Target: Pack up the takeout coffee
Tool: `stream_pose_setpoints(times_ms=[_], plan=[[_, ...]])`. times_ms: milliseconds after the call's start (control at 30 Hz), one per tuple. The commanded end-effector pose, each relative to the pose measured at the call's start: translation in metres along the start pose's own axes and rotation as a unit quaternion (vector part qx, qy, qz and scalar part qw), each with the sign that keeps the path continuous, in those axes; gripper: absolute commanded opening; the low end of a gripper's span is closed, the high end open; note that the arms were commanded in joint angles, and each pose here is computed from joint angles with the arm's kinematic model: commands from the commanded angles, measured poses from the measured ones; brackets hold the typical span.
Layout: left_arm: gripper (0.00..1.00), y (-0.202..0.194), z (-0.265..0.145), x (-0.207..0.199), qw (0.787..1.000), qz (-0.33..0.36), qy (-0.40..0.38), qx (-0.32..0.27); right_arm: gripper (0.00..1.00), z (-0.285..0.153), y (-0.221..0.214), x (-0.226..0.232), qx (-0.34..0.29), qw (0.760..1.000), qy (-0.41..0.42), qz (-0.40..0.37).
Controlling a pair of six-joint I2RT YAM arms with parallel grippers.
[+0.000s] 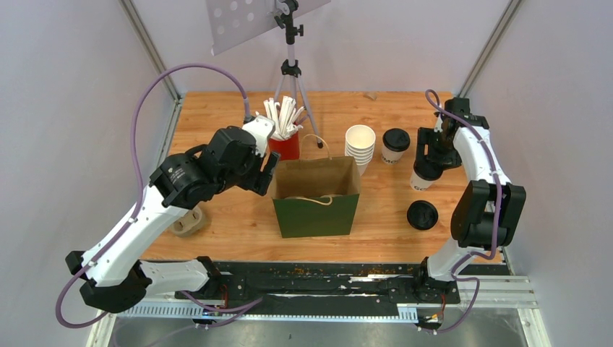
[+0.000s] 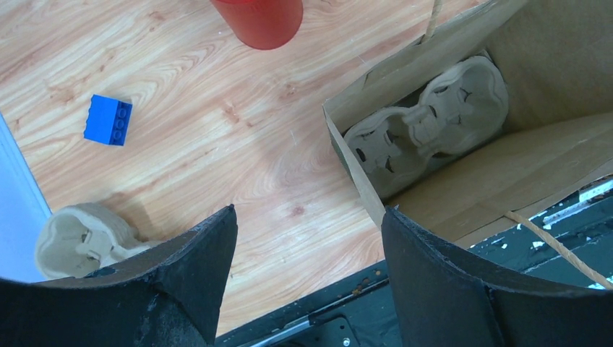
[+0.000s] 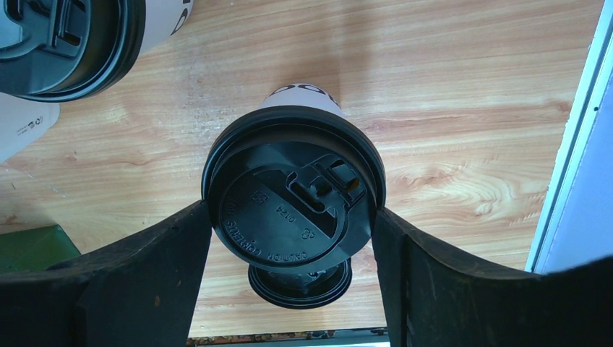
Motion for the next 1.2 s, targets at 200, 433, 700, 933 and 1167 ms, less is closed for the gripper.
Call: stream_pose_setpoints(times_ms=[200,433,700,933,1167], plan=[[0.78,-0.005,-0.005,0.001,1.000,-0.024,-0.002,0.004,0.70,-0.013,0.011,0.005,-0.032,0.999,0.018,0.000],[0.78,-0.001,-0.008,0.010,1.000,-0.020,0.016,-0.011,0.69,-0.036,0.014,0.011,-0.040,0.999,0.029,0.009],[0.78,0.005,-0.009,0.014,0.999,-0.021,0.048,0.002,0.68,-0.084,0.034,0.036,-0.104,0.993,0.047,0.011],[0.77,-0.002,-0.001,0.007,0.996,-0.069,0.057,0.027,0.68,-0.131,0.046,0.066,-0.162,0.983,0.082,-0.001],[0.77,0.019,-0.003,-0.002,0.992,-0.110,0.057,0.020,0.69,-0.201,0.043,0.116,-0.230,0.963,0.125,-0.067]])
Point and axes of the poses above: each gripper's point midway between its finger pads, its own z axis out along the fingers, its own x axis along the line the jaws close on, y = z × x, the point moved 1 cm from there along -z, back along the fingers, and after that the axes turned 14 degrees about -z, right-handed, at the moved point
